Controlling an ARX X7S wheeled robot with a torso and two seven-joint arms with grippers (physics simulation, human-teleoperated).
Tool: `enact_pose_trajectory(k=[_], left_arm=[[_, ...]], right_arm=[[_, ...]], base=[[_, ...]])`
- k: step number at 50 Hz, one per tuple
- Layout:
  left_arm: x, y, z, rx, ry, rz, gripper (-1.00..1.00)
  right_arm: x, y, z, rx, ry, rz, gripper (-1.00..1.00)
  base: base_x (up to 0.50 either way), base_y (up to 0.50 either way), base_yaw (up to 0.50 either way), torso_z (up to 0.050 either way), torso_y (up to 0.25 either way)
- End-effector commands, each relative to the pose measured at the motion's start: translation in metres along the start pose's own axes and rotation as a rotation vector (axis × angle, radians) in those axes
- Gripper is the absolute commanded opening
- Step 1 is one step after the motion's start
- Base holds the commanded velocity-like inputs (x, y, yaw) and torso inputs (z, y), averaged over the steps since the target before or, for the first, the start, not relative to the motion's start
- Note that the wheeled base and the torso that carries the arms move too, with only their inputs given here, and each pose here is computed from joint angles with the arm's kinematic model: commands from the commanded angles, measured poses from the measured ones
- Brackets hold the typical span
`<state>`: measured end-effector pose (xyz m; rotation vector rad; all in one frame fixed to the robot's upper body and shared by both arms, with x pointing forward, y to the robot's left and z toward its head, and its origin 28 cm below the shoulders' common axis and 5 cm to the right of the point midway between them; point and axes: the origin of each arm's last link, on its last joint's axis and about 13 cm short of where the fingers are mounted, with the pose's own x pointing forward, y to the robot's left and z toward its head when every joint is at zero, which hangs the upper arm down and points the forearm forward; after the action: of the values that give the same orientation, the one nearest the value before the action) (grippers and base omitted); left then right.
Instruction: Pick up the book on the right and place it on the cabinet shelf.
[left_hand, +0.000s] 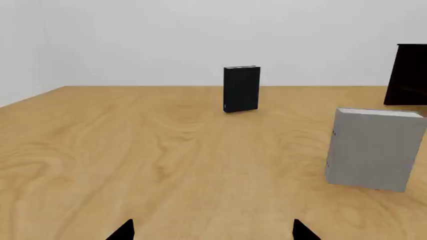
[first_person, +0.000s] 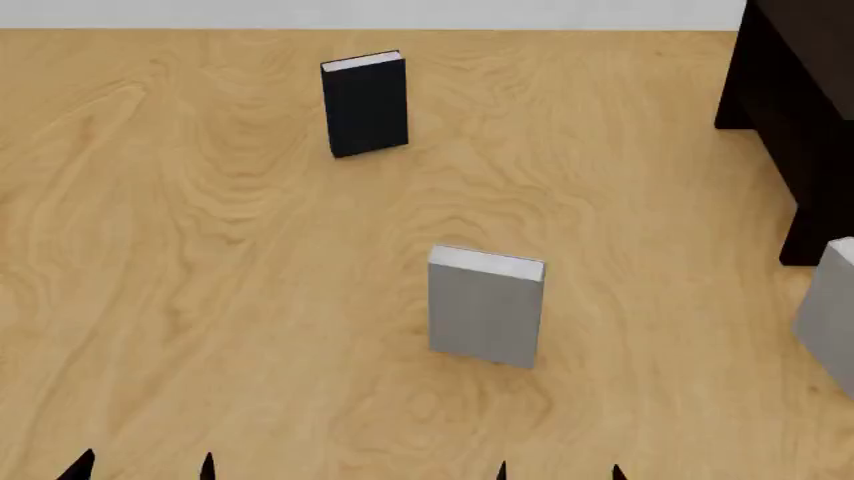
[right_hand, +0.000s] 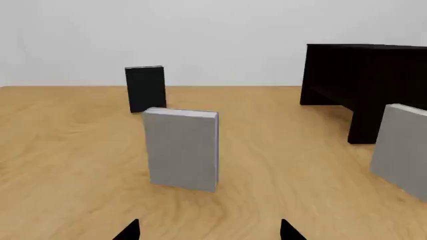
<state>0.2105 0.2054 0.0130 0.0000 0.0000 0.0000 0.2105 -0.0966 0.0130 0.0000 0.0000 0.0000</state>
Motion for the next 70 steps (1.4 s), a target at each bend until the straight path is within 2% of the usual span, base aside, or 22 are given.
enact_pose_trajectory(k=[1,18,23,24,27,28,30,39,51,59,62,64,70], left_arm=[[0.0,0.002,0.0,0.0,0.0,0.0,1.0],[0.0,0.001,0.002,0.012,-0.004,0.016,1.0],[-0.002,0.004,0.011,0.002,-0.022,0.032,1.0],[-0.002,0.005,0.016,-0.037,-0.03,0.027,1.0],[0.002,0.006,0.035,-0.038,-0.081,0.017,1.0],[0.003,0.006,0.039,-0.032,-0.096,0.019,1.0],[0.006,0.008,0.055,-0.045,-0.139,0.022,1.0],[0.019,0.012,0.137,0.0,-0.359,0.0,1.0],[0.02,0.015,0.219,0.056,-0.494,-0.023,1.0],[0.009,0.018,0.258,0.055,-0.55,-0.002,1.0],[0.003,0.018,0.27,0.112,-0.578,0.035,1.0],[-0.002,0.017,0.278,0.093,-0.59,0.039,1.0],[-0.008,0.02,0.292,0.1,-0.639,0.074,1.0]], right_arm=[[0.0,0.0,0.0,0.0,0.0,0.0,1.0],[0.0,-0.002,0.001,0.013,0.007,0.007,1.0],[0.001,-0.004,0.009,-0.008,-0.007,0.007,1.0],[0.002,-0.004,0.012,-0.018,-0.017,0.015,1.0],[0.006,-0.006,0.023,-0.022,-0.032,0.012,1.0],[0.008,-0.007,0.028,0.011,-0.043,0.003,1.0],[0.011,-0.009,0.04,0.009,-0.07,-0.005,1.0],[0.027,-0.014,0.113,-0.013,-0.242,0.011,1.0],[0.036,-0.02,0.189,-0.082,-0.402,0.005,1.0],[0.032,-0.028,0.224,-0.101,-0.466,-0.029,1.0],[0.027,-0.03,0.238,-0.116,-0.493,-0.038,1.0],[0.024,-0.031,0.246,-0.119,-0.51,-0.039,1.0],[0.018,-0.033,0.26,-0.128,-0.531,-0.029,1.0]], base=[[0.0,0.0,0.0,0.0,0.0],[0.0,0.0,0.0,0.0,0.0],[0.0,0.0,0.0,0.0,0.0],[0.0,0.0,0.0,0.0,0.0],[0.0,0.0,0.0,0.0,0.0],[0.0,0.0,0.0,0.0,0.0],[0.0,0.0,0.0,0.0,0.0],[0.0,0.0,0.0,0.0,0.0],[0.0,0.0,0.0,0.0,0.0],[0.0,0.0,0.0,0.0,0.0],[0.0,0.0,0.0,0.0,0.0],[0.0,0.0,0.0,0.0,0.0],[0.0,0.0,0.0,0.0,0.0]])
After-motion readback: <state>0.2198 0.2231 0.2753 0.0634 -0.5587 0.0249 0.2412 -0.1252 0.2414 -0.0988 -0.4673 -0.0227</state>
